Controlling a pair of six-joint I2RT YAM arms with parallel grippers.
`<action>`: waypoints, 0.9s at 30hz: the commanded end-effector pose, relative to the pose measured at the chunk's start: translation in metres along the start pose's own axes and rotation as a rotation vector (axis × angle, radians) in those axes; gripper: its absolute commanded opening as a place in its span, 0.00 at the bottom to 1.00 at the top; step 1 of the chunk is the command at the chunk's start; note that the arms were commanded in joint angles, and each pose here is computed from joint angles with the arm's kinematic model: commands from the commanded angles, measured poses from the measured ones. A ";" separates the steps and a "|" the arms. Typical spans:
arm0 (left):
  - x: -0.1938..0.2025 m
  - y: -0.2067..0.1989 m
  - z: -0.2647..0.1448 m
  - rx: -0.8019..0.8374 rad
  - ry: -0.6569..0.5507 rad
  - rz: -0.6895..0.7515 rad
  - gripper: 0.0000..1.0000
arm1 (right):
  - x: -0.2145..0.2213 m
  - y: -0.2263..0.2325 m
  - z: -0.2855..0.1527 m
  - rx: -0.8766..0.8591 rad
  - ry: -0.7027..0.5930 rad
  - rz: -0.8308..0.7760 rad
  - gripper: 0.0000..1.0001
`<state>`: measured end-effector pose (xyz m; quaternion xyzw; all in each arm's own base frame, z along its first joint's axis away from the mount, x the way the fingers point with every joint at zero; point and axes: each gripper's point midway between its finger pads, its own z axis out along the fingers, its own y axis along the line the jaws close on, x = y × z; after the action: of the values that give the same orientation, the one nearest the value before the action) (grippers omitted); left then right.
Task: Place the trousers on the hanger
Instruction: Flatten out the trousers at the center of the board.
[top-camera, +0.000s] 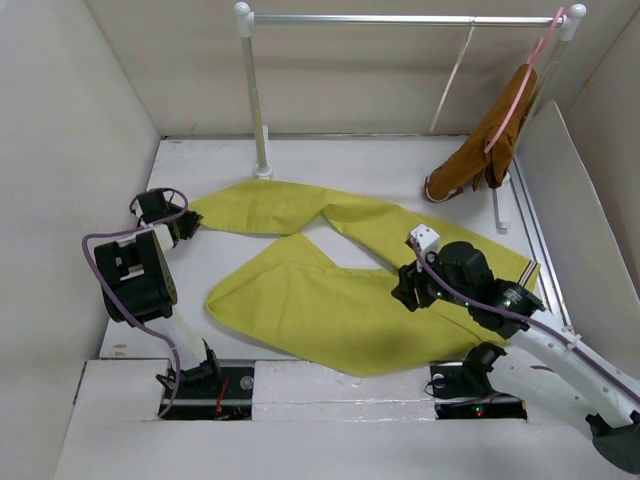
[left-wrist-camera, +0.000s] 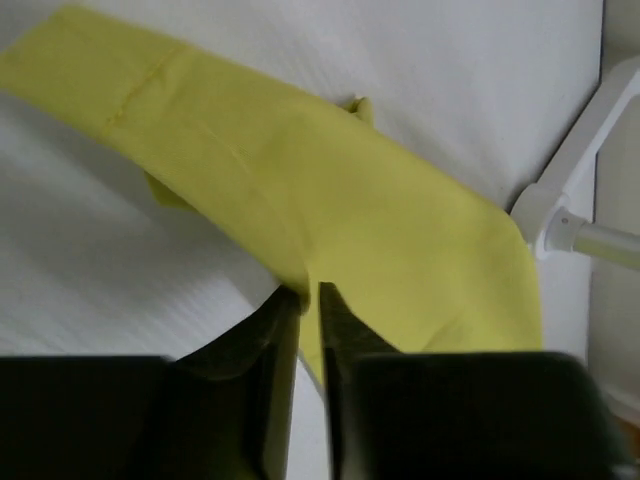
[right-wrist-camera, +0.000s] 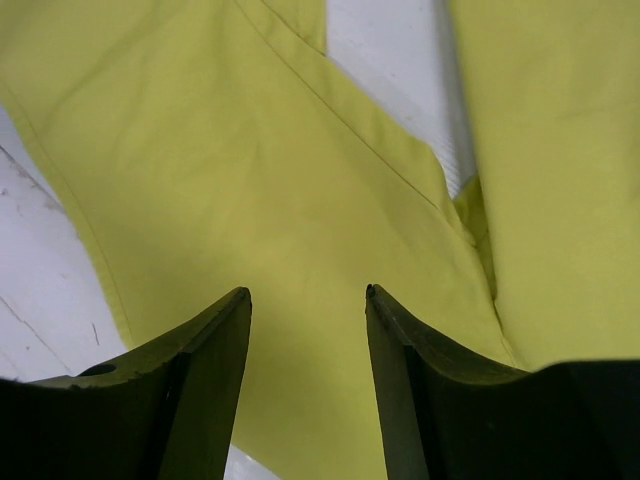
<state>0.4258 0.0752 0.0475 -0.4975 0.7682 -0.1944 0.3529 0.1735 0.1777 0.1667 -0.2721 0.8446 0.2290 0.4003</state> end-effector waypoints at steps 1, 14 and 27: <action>-0.040 -0.056 -0.004 0.153 -0.095 0.034 0.05 | -0.034 0.017 0.008 -0.031 -0.103 0.010 0.55; -0.051 -0.232 -0.171 0.648 -0.184 0.277 0.00 | -0.056 0.025 0.030 -0.036 -0.072 -0.079 0.55; -0.008 0.023 -0.078 0.197 -0.111 -0.099 0.00 | -0.035 0.022 0.031 -0.060 0.010 -0.126 0.56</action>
<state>0.3506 0.0723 0.0798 -0.4997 0.7216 -0.2553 0.4056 0.1932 0.2202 0.1594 -0.3274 0.8384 0.2158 0.3784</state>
